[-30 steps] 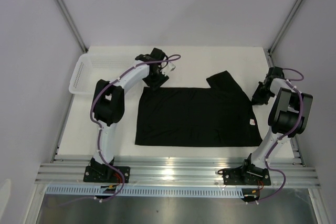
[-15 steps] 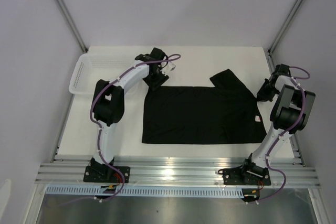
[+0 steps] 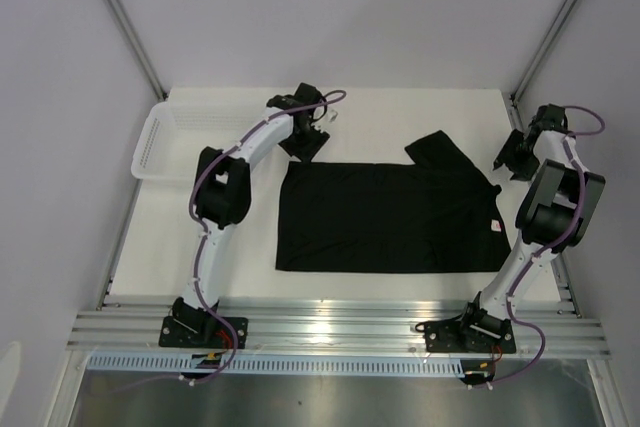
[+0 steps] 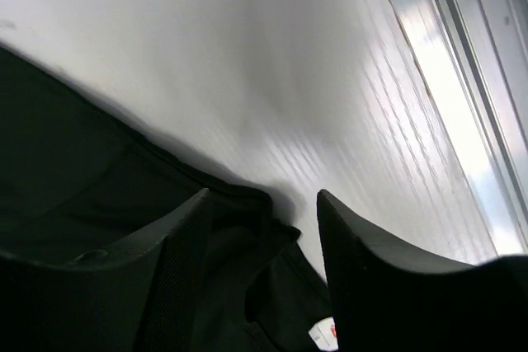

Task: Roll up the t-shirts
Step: Fold the tshirt

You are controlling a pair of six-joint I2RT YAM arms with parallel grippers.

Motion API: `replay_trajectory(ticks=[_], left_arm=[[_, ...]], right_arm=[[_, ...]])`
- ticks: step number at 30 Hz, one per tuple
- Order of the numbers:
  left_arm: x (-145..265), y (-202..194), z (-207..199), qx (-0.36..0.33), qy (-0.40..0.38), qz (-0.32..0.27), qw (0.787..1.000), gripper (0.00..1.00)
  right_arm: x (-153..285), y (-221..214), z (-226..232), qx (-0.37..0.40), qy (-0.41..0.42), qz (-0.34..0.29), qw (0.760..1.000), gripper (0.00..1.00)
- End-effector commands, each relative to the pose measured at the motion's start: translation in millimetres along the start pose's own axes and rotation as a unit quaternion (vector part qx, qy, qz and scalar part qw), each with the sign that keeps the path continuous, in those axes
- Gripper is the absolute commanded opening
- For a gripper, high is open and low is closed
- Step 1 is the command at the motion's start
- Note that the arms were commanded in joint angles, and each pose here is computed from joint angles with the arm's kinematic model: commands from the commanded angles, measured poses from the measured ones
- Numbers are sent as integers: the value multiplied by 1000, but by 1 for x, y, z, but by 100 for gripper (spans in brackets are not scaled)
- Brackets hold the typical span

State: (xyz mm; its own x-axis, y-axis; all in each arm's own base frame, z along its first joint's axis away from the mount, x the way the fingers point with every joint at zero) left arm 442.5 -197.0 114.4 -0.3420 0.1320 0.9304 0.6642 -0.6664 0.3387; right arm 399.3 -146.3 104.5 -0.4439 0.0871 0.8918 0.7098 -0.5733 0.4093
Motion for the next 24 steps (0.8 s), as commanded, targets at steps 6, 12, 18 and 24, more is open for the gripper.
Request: replay_trajectory(ticks=[6,12,18,24], left_arm=[[16,1,-6,137,-49,-16,989,62],[0,-7,4,155,-10,5,988,68],[-11,-1,13,152,-7,1,988,72],[-14,-2,17,163,-31,10,986,60]], right_arm=[[-13,5,57,72,49,-22,996,54],[-41,0,63,85,42,9,995,51],[-48,0,62,88,32,11,996,50],[-50,-3,65,88,36,16,995,42]])
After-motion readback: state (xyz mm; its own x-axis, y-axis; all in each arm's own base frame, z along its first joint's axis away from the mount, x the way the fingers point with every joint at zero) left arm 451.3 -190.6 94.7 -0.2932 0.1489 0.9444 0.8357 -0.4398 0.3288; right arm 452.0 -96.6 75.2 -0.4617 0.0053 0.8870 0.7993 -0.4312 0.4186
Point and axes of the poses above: each gripper's point midway between its finger pads, its own x axis back along the fingers, its own z axis along the line the jaws close on, y = z × x, the point moved 6 cm from there along x, back along the fingers, and after that the axes turned 4 degrees about -x, right-handed, at the moved point
